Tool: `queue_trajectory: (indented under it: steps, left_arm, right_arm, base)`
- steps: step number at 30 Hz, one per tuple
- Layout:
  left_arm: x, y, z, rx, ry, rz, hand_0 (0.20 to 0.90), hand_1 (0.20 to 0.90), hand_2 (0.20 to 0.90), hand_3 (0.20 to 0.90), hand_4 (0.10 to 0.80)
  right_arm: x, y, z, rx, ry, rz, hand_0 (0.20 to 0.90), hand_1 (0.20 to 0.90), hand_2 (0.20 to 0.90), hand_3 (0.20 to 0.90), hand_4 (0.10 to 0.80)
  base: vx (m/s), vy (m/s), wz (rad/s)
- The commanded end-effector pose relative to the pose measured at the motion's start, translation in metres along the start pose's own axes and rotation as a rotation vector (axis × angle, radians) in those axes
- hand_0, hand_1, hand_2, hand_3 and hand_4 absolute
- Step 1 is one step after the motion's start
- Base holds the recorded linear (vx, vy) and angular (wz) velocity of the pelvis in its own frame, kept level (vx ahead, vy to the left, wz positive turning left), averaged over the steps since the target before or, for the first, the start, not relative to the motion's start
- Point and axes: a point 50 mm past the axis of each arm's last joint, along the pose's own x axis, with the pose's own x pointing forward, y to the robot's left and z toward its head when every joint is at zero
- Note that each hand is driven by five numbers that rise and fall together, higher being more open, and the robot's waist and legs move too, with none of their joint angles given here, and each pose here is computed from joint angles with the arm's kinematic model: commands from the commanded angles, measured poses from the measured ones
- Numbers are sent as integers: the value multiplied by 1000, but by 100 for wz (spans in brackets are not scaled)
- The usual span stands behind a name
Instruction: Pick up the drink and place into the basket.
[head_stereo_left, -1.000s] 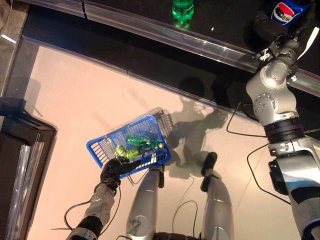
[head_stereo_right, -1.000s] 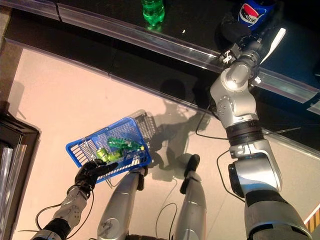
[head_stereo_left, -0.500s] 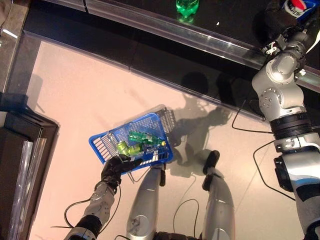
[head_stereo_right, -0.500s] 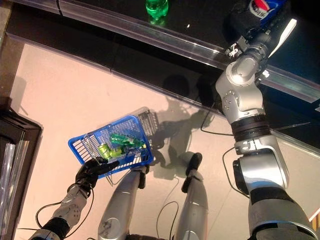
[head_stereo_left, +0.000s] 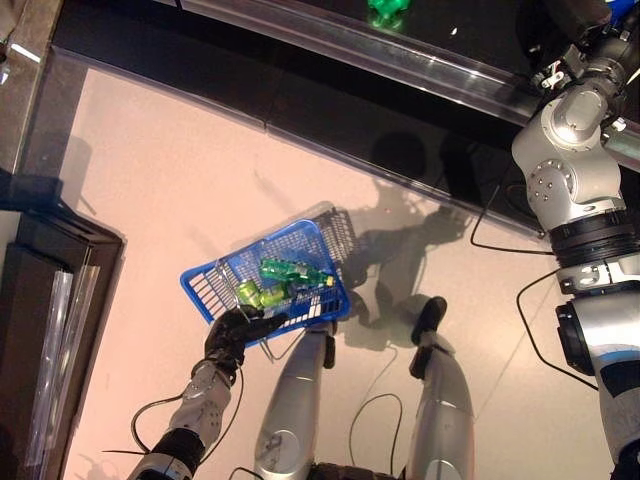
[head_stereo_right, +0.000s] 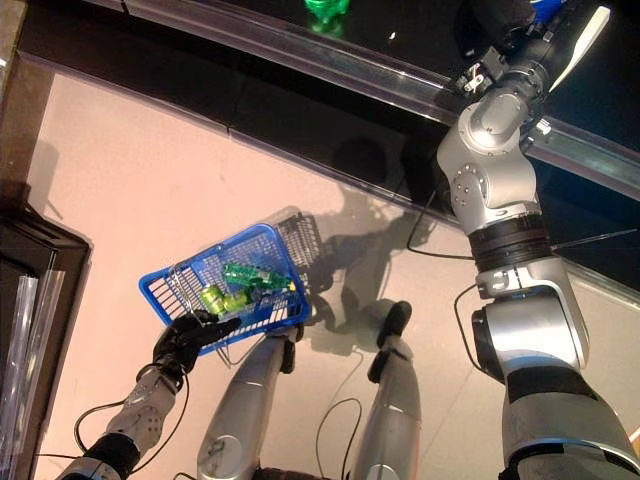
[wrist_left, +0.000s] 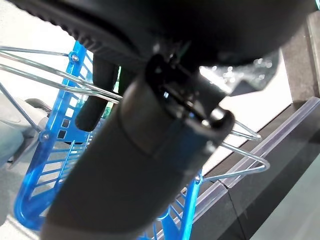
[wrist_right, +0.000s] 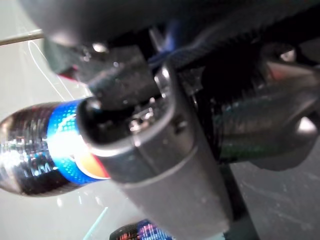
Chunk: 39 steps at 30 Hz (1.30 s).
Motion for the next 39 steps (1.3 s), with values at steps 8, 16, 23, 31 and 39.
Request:
queue_trajectory:
  steps: [8, 16, 23, 31, 39]
  left_arm:
    - [-26, 11, -5, -15, -62, -112, 300, 300, 300, 200, 100]
    - [-28, 5, 10, -95, -166, -140, 300, 300, 300, 200, 100]
    - [-32, 3, 21, -124, -238, -162, 300, 300, 300, 200, 100]
    - [-40, 2, 34, -172, -307, -179, 300, 300, 300, 200, 100]
    - [-51, -12, 57, -226, -394, -281, 300, 300, 300, 200, 100]
  right_arm:
    - [4, 2, 85, 69, -366, 106, 300, 300, 300, 200, 100]
    - [-35, 5, 81, 43, -431, 283, 300, 300, 300, 200, 100]
    - [-64, 1, 66, 25, -441, 417, 300, 300, 300, 200, 100]
    - [-96, -4, 37, 45, -355, 580, 300, 300, 300, 200, 100]
    - [-147, -7, 0, 143, -152, 781, 300, 300, 300, 200, 100]
  base:
    - [-69, -3, 4]
    - [-15, 42, 2]
    - [16, 0, 1]
    - [60, -14, -2]
    - [64, -44, 11]
